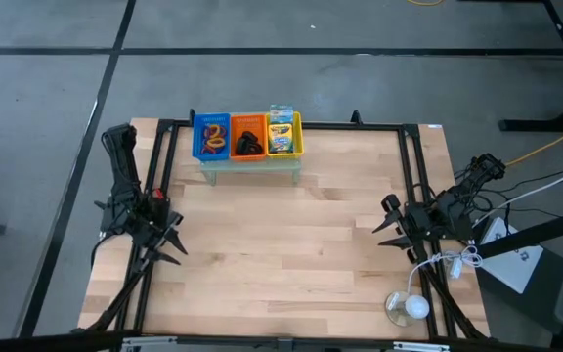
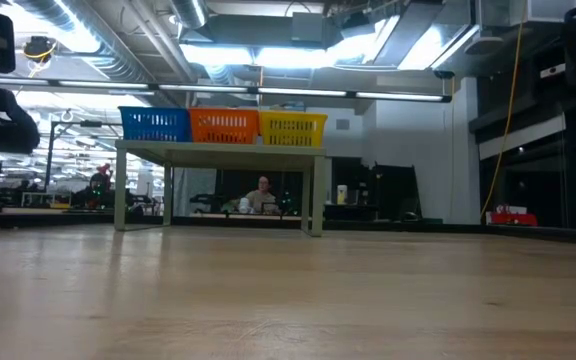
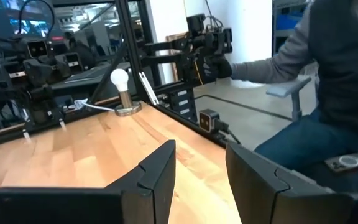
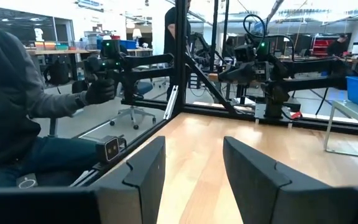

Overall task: Pick & Place Office Desk Supplies
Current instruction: Return to Home Position

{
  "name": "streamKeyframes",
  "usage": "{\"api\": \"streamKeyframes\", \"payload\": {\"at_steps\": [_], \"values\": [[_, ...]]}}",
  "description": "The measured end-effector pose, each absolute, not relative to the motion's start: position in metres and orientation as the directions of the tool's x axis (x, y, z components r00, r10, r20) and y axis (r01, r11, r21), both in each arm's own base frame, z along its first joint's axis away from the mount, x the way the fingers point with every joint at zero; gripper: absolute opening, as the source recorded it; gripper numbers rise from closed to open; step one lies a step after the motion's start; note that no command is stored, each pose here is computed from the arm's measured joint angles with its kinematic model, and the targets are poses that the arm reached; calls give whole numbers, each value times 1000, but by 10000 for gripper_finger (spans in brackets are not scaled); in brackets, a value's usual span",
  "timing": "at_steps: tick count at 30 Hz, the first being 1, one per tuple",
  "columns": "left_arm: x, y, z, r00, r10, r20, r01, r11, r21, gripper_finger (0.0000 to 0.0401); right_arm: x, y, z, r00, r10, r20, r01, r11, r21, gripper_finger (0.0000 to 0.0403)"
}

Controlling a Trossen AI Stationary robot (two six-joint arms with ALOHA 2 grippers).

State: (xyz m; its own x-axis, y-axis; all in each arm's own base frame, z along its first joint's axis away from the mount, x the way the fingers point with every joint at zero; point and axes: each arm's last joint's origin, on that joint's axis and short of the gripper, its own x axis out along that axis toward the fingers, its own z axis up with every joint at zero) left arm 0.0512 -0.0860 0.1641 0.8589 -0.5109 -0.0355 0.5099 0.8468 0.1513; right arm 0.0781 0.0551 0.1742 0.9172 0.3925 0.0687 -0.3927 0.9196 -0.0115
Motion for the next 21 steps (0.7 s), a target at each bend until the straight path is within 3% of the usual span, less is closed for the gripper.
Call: {"api": "streamKeyframes", "payload": {"at_steps": [6,13,21], "values": [[52,-88,161,860,-506,-67,509,839,193,139,78,55,174,917,393,69,-395,918,27,162],[52,-89,160,860,-505,-70,506,831,232,135,78,55,174,917,393,69,-386,918,-91,162],[52,-89,161,860,-505,-69,506,830,232,134,78,55,174,917,393,69,-386,918,-92,162]]}}
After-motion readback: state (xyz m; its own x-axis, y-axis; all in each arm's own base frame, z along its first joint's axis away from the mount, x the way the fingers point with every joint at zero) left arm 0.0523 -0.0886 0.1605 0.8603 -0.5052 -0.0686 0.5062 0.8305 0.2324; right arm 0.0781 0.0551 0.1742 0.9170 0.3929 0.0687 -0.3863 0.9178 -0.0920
